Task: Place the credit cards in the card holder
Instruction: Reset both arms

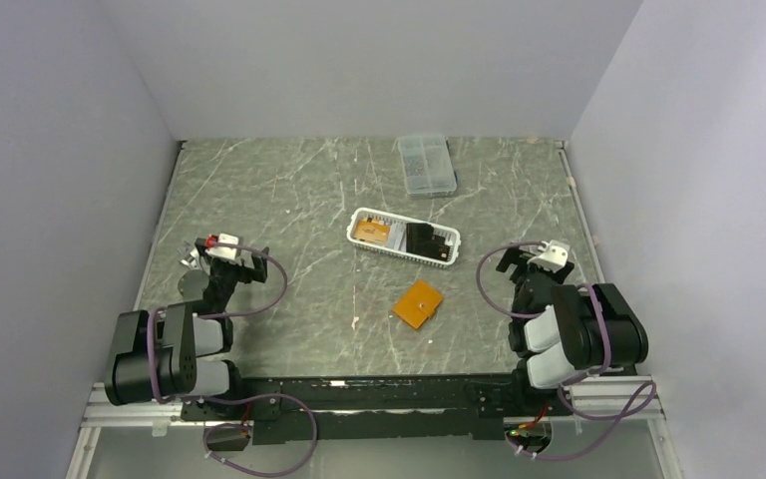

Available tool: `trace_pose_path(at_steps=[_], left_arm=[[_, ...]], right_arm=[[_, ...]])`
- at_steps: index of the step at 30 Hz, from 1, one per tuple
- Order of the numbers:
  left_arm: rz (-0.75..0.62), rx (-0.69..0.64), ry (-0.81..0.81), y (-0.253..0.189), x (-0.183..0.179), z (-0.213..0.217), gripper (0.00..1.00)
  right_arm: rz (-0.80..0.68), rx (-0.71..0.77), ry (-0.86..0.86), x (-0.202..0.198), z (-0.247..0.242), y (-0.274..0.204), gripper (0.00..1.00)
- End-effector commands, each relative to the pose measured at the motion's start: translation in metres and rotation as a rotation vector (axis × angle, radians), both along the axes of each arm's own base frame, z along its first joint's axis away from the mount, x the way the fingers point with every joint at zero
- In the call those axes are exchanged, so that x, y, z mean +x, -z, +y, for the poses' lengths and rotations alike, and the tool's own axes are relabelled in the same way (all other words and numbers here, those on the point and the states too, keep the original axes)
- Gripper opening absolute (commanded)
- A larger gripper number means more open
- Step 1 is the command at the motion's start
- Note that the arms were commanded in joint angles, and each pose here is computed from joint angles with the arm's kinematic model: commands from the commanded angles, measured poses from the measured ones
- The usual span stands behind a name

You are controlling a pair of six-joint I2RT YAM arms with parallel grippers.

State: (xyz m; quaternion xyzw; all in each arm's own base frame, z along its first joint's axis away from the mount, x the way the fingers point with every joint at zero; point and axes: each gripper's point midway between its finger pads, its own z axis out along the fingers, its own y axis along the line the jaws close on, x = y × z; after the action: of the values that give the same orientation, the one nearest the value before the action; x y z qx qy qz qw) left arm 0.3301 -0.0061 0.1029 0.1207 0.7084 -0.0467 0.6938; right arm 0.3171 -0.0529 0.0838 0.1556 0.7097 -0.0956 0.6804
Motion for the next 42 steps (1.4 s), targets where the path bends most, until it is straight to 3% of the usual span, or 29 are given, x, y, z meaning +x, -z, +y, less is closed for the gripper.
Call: trace_pose_path(at_steps=[1,8,11,14,21,25,42], left_arm=[[-0.139,0.000,0.000,-0.033,0.003,0.001,0.99],[-0.064,0.072,0.004,-0.023,0.019,-0.010,0.99],[0.040,0.050,-0.001,-0.013,0.033,-0.006,0.99],[0.014,0.044,-0.006,-0.016,0.034,-0.005,0.99],[-0.075,-0.015,-0.189,-0.026,0.017,0.021,0.99],[0.078,-0.023,-0.268,-0.007,0.036,0.033,0.99],[0.049,0.002,-0.268,-0.014,0.039,0.027,0.99]], right_arm=[[-0.134,-0.023,-0.066,0.004,0.012,-0.032,1.00],[-0.110,-0.023,-0.035,0.016,0.007,-0.033,1.00],[-0.021,-0.005,0.002,0.034,0.002,-0.021,1.00],[0.073,-0.005,0.006,0.050,0.002,-0.009,1.00],[0.043,-0.012,0.009,0.045,0.001,-0.015,1.00],[0.065,-0.004,0.014,0.048,0.001,-0.010,1.00],[0.057,-0.008,0.015,0.047,0.000,-0.012,1.00]])
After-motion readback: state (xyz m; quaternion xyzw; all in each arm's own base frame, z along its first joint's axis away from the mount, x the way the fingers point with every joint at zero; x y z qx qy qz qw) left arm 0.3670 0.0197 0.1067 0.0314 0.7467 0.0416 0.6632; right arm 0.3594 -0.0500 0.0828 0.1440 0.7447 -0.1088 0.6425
